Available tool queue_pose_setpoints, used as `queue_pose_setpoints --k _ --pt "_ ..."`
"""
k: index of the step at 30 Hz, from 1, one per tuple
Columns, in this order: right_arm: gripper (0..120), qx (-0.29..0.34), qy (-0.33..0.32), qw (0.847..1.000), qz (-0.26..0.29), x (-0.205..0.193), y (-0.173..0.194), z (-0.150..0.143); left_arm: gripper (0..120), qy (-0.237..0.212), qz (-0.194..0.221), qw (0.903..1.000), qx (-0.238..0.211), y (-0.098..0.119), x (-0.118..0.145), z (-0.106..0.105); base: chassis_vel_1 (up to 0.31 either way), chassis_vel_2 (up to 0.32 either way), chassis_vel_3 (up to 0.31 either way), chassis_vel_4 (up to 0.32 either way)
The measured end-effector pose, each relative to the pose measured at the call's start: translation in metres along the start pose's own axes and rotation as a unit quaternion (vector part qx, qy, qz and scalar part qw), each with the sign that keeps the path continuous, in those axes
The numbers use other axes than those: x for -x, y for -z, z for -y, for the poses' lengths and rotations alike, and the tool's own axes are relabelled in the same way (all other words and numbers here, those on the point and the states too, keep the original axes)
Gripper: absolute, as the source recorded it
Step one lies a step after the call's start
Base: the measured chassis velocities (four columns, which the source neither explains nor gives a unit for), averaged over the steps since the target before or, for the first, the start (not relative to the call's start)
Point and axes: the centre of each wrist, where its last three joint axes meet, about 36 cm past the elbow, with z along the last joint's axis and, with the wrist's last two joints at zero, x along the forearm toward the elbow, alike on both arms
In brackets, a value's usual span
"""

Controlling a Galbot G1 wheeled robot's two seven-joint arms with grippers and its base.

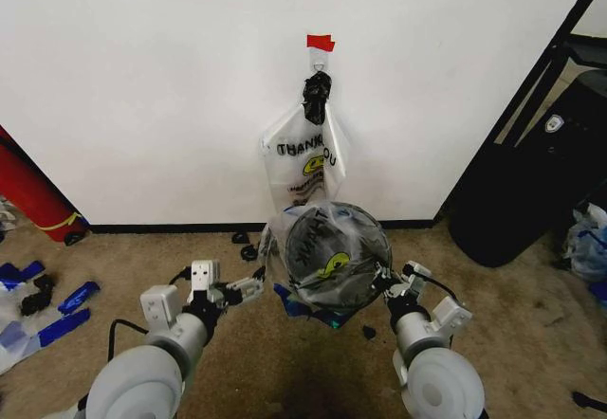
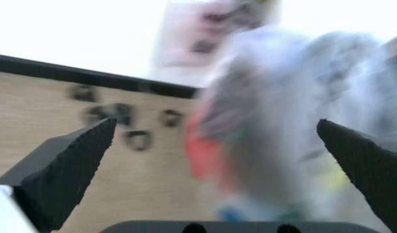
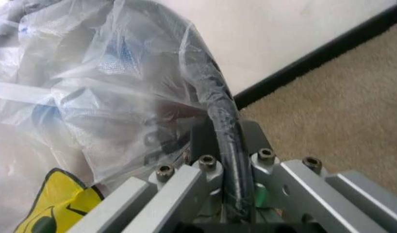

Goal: Pick up the garbage bag from the wall and place it over the trash bin.

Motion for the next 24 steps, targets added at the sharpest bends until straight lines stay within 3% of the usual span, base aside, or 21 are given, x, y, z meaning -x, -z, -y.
queue_pose_setpoints --k 1,3,5,10,16,24 --pt "0 -0.003 0.015 1.0 0.016 0.001 -0.007 0.003 114 -0.018 -0.008 0.9991 -0.038 0.006 0.007 0.0 0.0 0.0 0.0 0.0" --pt "0 -0.004 0.021 1.0 0.021 0.001 -0.009 0.004 115 -0.022 -0.01 0.9985 -0.05 0.007 0.01 0.0 0.0 0.0 0.0 0.0" --pt "0 -0.006 0.046 0.998 0.045 0.003 -0.014 0.008 114 -0.035 -0.001 0.9952 -0.091 0.016 0.026 -0.004 0.0 0.0 0.0 0.0" --pt "0 -0.009 0.054 0.997 0.052 0.006 -0.017 0.014 112 -0.046 0.013 0.9935 -0.104 0.028 0.035 -0.006 0.0 0.0 0.0 0.0" --pt "0 -0.01 0.051 0.998 0.042 0.005 -0.021 0.016 101 -0.038 0.03 0.9932 -0.106 0.048 0.06 -0.024 0.0 0.0 0.0 0.0" --pt "0 -0.004 0.05 0.998 0.045 0.002 -0.016 0.007 94 -0.039 0.013 0.9927 -0.113 0.038 0.067 -0.032 0.0 0.0 0.0 0.0"
